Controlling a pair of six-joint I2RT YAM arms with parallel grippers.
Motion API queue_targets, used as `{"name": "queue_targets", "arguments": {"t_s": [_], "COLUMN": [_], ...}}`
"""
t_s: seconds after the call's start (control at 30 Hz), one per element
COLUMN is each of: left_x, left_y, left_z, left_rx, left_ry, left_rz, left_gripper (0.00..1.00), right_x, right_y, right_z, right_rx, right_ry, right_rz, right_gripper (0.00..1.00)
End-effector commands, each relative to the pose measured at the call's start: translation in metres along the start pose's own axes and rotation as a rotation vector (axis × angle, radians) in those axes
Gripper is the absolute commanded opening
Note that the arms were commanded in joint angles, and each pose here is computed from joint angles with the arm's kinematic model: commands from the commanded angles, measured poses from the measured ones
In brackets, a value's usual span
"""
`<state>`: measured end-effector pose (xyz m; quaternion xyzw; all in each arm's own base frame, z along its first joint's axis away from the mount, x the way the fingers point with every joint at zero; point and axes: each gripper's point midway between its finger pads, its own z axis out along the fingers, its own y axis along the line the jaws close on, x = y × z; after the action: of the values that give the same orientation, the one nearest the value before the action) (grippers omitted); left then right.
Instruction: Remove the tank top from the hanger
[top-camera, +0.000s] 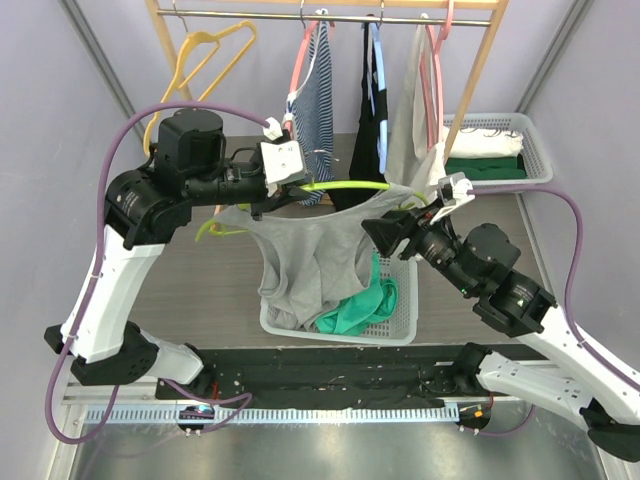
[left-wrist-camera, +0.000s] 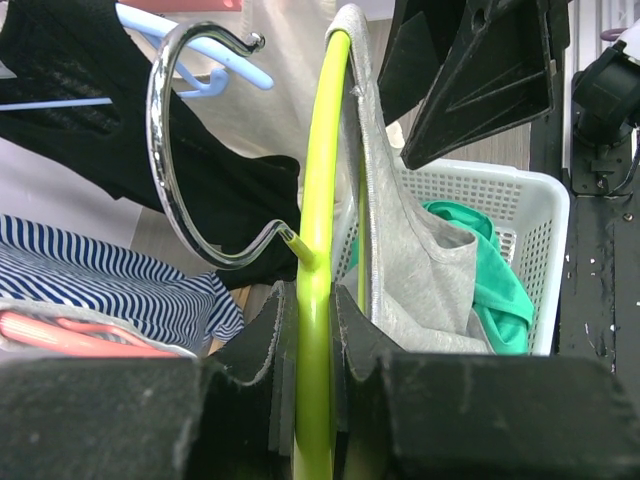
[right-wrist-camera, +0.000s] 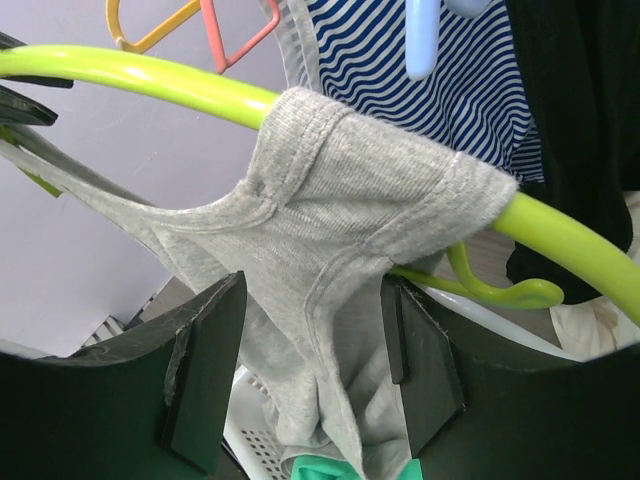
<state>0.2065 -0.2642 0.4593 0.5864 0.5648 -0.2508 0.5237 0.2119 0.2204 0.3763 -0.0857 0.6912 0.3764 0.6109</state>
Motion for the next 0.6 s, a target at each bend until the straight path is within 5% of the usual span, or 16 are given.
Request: {"name": "queue_targets", "arguments": {"t_s": [0.0,0.33,0.57], "left_x": [-0.026,-0.019,-0.011], "left_y": [0.000,-0.007,-0.008], "left_z": [-0.013,-0.010,-0.008], "left_rx": [-0.015,0.018,0.021], "left_ry": [-0.087,-0.078,-0.055], "left_rz": [0.059,0.051,0.054], "left_gripper": [0.00,0.00,0.00], "right_x": [-0.025,-0.045,-0.062], "right_y": [0.001,0.007,0.016], "right_z": [-0.005,0.015,0.009], "right_rx": [0.009,0.016,-0.015], "right_ry": [-0.093,-0.152,-0.199], "right_rz": [0.020,0.008,0.017], "right_gripper": [0.64,0.54,0.08]}}
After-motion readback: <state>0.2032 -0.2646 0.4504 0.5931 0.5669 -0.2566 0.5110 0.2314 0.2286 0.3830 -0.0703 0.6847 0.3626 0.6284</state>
